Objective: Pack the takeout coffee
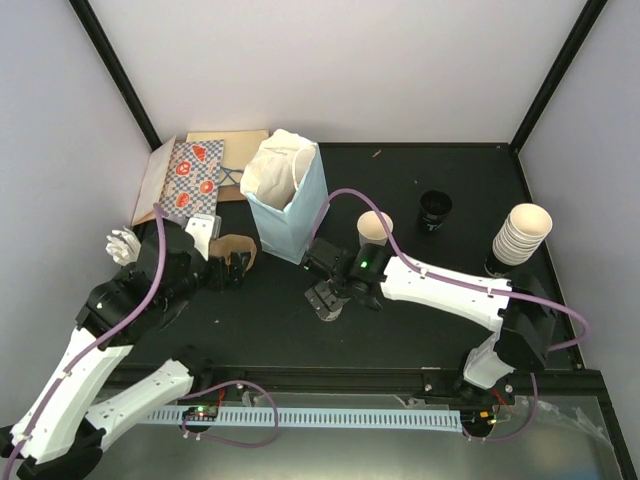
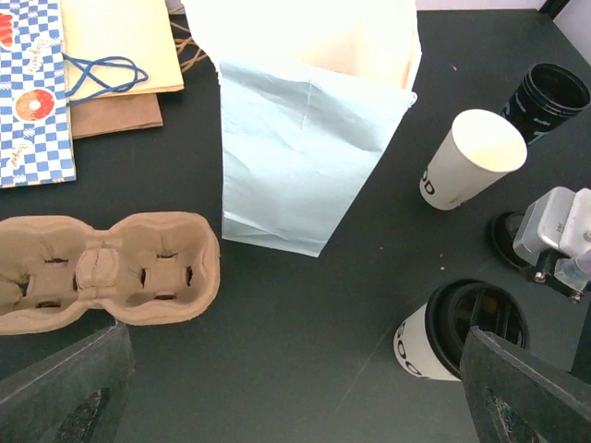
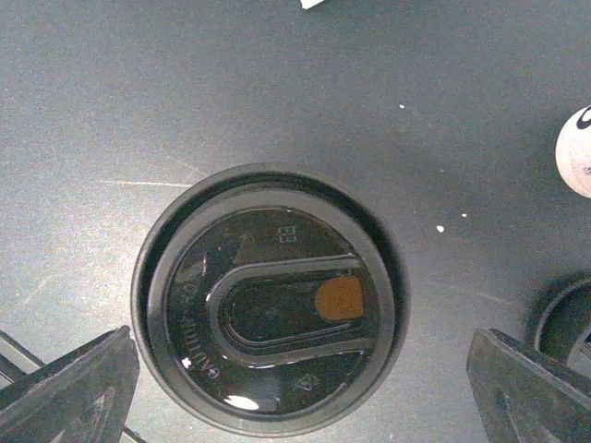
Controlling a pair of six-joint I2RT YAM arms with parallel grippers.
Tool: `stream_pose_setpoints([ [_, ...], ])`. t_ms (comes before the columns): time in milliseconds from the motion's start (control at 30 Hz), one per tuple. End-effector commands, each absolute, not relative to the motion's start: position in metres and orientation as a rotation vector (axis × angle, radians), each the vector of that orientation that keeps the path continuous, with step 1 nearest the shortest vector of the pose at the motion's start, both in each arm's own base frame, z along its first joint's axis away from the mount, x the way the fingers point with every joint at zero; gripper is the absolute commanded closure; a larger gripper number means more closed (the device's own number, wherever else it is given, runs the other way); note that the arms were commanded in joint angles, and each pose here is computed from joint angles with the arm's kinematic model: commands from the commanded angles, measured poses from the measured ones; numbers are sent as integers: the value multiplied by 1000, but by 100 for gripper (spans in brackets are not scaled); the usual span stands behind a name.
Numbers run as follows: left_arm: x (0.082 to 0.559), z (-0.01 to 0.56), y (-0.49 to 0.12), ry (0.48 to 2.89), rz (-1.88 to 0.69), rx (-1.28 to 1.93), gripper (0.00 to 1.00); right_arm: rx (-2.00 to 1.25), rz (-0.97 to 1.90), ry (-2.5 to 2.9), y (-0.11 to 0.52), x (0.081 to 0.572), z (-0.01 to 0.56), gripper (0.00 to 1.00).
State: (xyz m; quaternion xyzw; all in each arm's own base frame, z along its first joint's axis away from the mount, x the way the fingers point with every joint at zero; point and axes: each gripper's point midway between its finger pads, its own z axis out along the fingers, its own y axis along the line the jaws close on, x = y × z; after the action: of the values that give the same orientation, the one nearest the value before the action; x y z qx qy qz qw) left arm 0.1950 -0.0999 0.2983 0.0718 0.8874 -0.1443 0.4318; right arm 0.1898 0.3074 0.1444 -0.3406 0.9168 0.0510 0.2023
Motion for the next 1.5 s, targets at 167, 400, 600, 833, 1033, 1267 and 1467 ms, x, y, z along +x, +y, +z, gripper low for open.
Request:
stream_pose_setpoints([
  [167, 194, 306, -90, 2171, -312, 176, 1, -948, 175, 2566, 320, 188, 147, 6],
  [400, 193, 302, -96, 2160, -343, 212, 1, -951, 164, 2570, 321, 188, 145, 6],
  [600, 196, 302, -94, 2132, -342, 189, 1, -948, 166, 2572, 320, 188, 144, 7],
  [833, 191, 306, -101, 2090, -412, 213, 1, -952, 165, 2575, 320, 187, 142, 6],
  [1033, 189, 310, -104, 2066, -449, 210, 1, -953, 162, 2573, 320, 187, 143, 7],
  [1267, 186, 312, -107, 2029, -490, 226, 1, -957, 159, 2576, 320, 187, 142, 7],
  [1467, 185, 311, -107, 2033, -486, 237, 1, -969, 158, 2585, 322, 186, 139, 13],
])
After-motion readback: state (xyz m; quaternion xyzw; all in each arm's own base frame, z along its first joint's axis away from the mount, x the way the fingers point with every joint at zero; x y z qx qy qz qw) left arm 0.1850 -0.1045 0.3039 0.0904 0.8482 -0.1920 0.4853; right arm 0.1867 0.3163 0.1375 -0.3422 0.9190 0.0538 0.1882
